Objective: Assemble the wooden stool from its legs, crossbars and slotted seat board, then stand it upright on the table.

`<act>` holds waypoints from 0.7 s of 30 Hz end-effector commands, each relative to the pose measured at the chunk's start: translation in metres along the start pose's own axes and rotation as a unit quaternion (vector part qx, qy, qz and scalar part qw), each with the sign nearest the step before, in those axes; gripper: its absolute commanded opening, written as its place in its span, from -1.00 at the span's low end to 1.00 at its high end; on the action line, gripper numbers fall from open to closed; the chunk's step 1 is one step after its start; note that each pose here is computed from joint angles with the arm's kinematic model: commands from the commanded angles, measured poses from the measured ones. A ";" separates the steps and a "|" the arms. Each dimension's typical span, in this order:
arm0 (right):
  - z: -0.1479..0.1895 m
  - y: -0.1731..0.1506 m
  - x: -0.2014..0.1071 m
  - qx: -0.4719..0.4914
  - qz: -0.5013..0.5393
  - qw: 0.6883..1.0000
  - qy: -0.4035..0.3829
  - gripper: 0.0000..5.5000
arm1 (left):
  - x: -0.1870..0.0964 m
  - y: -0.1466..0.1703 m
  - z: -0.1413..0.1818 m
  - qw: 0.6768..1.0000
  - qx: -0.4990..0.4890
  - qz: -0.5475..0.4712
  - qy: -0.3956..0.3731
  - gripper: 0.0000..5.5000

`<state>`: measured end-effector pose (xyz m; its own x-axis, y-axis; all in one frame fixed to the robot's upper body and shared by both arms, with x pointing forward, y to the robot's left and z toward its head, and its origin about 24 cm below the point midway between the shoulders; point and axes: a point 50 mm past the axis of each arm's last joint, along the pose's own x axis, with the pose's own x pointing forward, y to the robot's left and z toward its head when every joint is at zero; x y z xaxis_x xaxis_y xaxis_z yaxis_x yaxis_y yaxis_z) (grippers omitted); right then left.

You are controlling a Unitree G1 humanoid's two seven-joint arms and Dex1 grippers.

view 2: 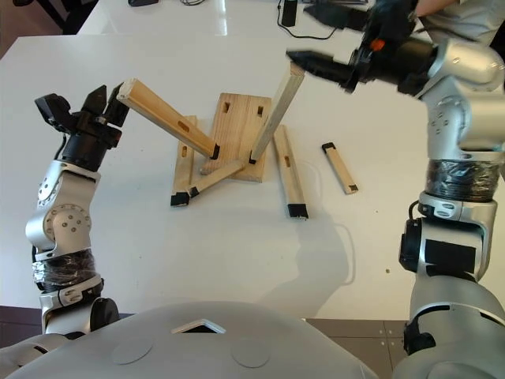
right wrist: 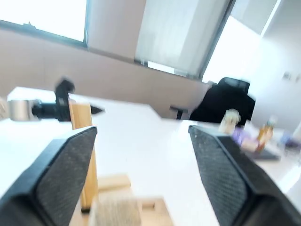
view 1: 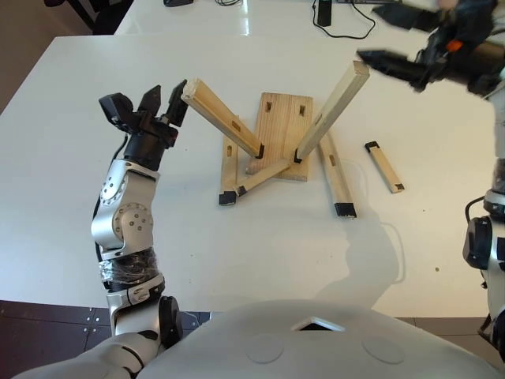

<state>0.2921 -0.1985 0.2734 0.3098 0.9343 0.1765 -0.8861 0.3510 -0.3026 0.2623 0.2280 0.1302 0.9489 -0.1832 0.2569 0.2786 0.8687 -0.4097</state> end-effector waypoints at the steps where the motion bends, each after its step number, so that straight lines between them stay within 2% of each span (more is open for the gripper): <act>1: 0.018 0.024 0.020 -0.003 0.061 0.998 -0.031 0.30 | 0.005 0.004 0.018 0.999 -0.005 0.007 -0.035 0.48; 6: -0.029 0.063 0.048 0.004 0.146 0.987 0.064 0.30 | 0.012 0.000 0.033 0.997 -0.023 0.001 -0.069 0.48; 12: -0.108 0.092 0.064 0.009 0.180 0.965 0.189 0.30 | 0.016 -0.007 0.023 0.998 -0.015 -0.009 -0.053 0.48; 17: -0.159 0.105 0.071 0.016 0.179 0.945 0.272 0.30 | 0.018 -0.013 0.014 0.999 -0.017 -0.013 -0.050 0.48; 21: -0.179 0.107 0.082 0.008 0.179 0.935 0.305 0.30 | 0.017 -0.015 0.013 0.998 -0.017 -0.018 -0.053 0.48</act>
<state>0.2777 -0.0792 0.0878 0.1094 0.8703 -0.4803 -0.9815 0.0184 -0.1903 0.2729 0.2183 0.1514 0.9190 -0.1620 0.3594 0.3196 0.8399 -0.4387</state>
